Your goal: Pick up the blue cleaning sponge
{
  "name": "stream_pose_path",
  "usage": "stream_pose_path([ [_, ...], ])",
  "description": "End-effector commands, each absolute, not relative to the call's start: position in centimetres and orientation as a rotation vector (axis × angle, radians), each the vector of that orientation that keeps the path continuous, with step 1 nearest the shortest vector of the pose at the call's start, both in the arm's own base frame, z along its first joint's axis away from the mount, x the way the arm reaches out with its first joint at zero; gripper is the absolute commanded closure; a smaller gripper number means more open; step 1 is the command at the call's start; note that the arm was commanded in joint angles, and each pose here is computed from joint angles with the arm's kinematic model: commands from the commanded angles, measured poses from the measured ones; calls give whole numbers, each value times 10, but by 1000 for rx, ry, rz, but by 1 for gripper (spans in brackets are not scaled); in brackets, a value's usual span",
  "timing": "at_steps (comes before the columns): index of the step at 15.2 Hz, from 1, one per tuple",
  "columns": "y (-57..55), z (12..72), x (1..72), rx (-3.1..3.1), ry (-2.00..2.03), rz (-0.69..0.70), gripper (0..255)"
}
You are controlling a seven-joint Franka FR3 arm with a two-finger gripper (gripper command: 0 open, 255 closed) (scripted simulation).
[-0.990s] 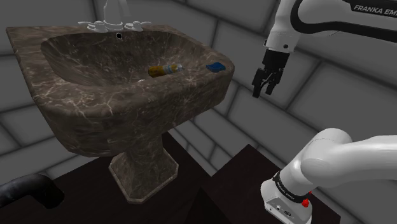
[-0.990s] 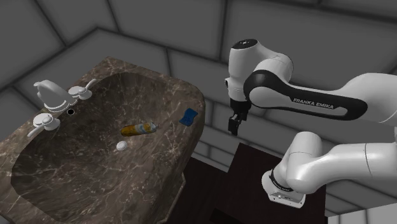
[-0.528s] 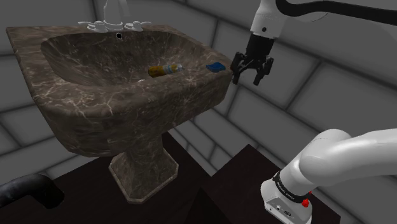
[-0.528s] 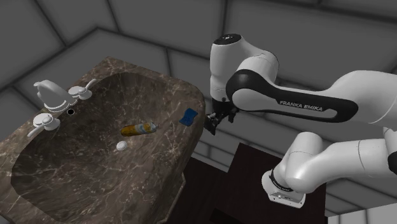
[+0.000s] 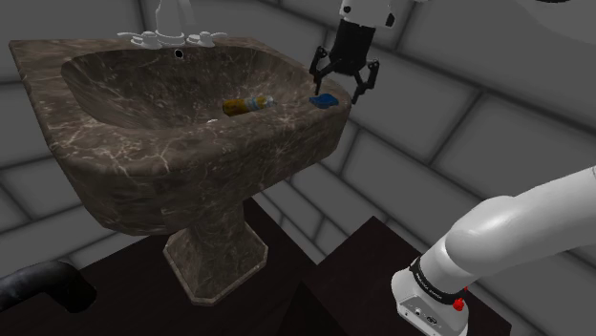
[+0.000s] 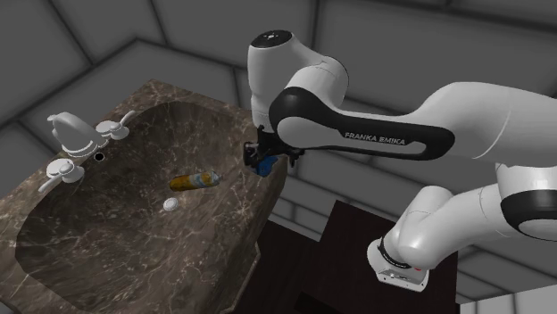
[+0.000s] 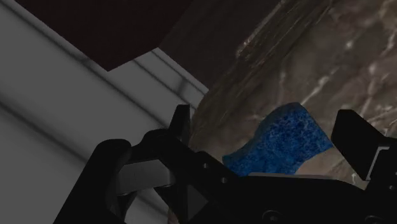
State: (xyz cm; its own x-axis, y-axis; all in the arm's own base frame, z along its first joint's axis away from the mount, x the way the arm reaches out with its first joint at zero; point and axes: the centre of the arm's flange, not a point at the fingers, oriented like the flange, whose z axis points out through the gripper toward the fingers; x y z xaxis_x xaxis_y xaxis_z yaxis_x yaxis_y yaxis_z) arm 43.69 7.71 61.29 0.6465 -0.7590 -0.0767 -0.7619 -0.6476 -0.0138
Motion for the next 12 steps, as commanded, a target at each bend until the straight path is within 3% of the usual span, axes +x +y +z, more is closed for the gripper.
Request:
stream_pose_path([
  [1,87,623,457,-2741,1460,71,0],
  [12,90,588,470,-2700,1548,53,0],
])
